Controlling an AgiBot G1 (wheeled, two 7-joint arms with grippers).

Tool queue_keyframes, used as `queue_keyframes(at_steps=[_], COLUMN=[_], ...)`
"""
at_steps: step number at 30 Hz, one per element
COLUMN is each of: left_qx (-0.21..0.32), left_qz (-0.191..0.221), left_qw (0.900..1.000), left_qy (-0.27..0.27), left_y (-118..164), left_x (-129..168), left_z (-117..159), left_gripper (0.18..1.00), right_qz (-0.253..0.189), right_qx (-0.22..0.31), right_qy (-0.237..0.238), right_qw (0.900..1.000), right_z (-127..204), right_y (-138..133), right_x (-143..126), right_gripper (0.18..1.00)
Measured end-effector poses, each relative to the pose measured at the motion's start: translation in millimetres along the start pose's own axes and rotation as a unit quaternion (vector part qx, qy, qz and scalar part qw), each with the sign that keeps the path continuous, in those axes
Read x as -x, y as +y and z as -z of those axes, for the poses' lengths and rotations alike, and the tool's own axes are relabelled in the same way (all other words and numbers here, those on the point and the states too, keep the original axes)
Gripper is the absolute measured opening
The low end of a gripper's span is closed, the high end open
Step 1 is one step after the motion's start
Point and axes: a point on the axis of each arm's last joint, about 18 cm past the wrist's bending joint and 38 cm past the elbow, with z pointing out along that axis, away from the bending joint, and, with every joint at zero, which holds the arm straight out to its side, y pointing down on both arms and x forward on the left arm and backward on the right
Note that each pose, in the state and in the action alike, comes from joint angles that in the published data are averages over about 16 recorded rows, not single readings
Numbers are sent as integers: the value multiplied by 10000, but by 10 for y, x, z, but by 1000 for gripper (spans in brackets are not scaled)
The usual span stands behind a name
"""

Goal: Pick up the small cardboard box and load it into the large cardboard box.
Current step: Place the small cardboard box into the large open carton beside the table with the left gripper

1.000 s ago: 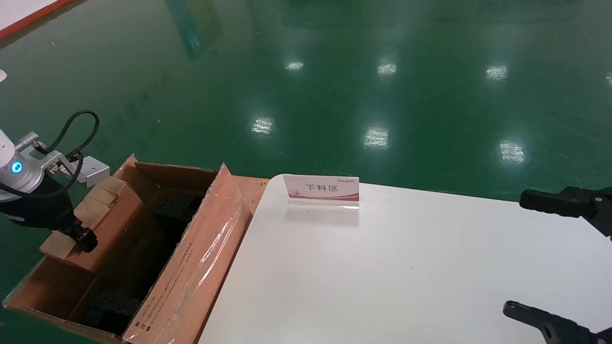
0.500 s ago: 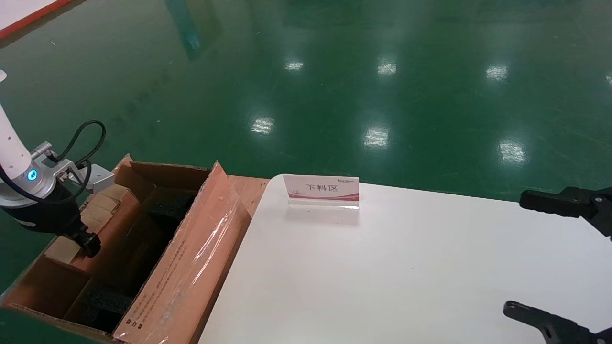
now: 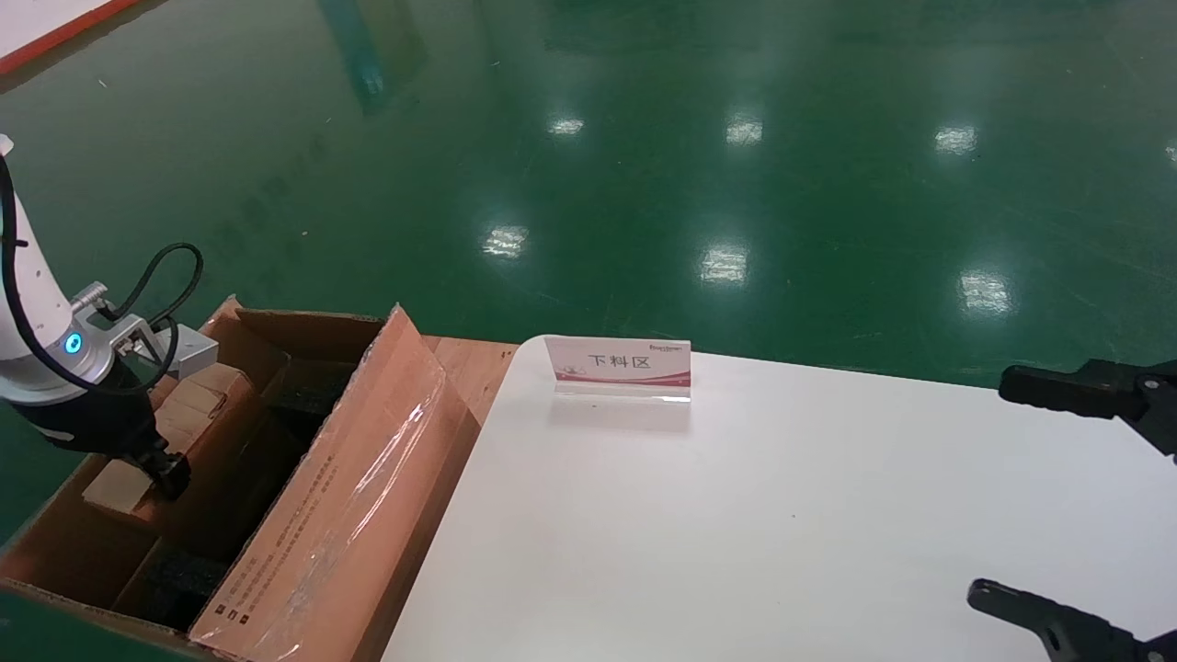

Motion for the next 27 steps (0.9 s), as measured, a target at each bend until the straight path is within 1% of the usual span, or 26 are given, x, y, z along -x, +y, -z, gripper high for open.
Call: queue_keyframes(at_steps=[15,27], left_qx=[-59,-66], left_qz=[98,156], left_qw=[9999,9998], left_qy=[43,93], left_y=[-86,-88], left_x=[53,99], left_z=[52,74], left_gripper=[372,372], right_qz=[0,0], right_qx=[0,0], right_qy=[0,0], right_qw=[10000,10000], right_z=[0,0], right_y=[0,0], right_x=[0,0], right_gripper=[1001,1001])
